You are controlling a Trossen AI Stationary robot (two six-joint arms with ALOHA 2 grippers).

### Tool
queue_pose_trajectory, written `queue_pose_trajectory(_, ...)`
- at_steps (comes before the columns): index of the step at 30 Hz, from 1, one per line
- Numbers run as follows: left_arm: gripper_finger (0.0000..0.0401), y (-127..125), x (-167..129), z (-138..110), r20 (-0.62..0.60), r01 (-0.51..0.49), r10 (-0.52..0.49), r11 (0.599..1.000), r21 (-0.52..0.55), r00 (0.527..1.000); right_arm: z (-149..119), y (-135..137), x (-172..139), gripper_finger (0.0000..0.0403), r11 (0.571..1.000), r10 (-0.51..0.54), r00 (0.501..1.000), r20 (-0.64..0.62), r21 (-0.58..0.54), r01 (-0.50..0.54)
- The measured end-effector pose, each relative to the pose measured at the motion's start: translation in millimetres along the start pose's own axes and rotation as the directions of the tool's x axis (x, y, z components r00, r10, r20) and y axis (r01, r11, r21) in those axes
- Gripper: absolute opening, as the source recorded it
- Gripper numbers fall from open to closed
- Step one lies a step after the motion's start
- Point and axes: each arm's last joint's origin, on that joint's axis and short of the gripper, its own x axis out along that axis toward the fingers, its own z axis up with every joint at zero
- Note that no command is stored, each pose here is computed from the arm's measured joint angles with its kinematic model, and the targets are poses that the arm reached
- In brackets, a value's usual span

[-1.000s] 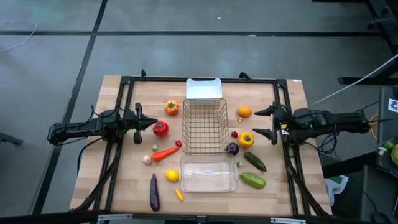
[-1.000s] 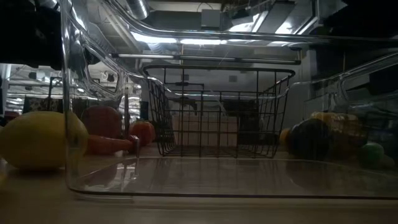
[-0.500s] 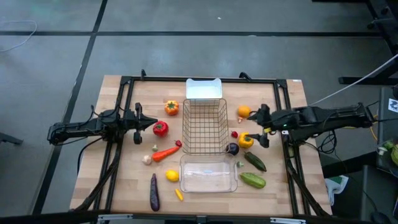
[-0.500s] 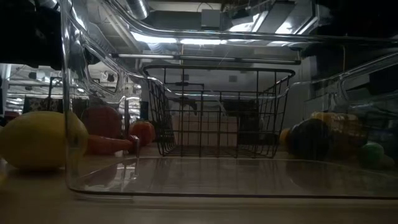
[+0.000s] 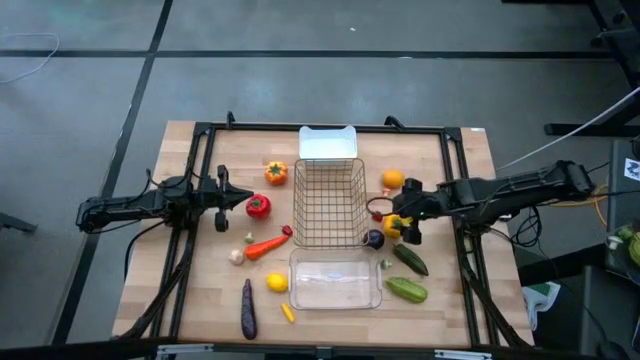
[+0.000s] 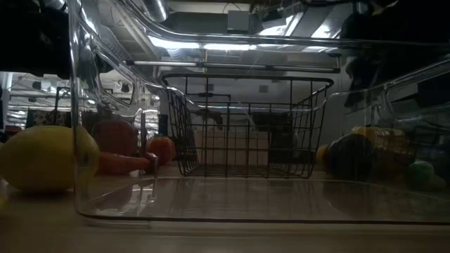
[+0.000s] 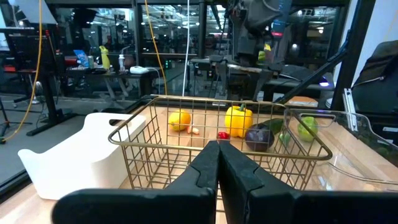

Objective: Sort produce into baskets
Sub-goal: Put the yellow bell pepper into the wire basket

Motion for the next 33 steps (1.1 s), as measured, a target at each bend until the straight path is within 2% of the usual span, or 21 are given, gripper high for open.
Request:
queue_pose_trajectory(5,0.0004,0.0,0.0,0.1,0.001,0.0,0.0,1.0,0.0,1.0,-0.5,3.3,12.1,0.0372,0.999,0.039,0.997,-0.073,-0.007,-0.04)
queue_pose_trajectory(33,0.0004,0.0,0.0,0.0,0.0,0.001,-0.001,1.0,0.0,1.0,-7.9,7.2,45.9,0.0372,0.999,-0.017,0.96,-0.279,-0.042,0.006)
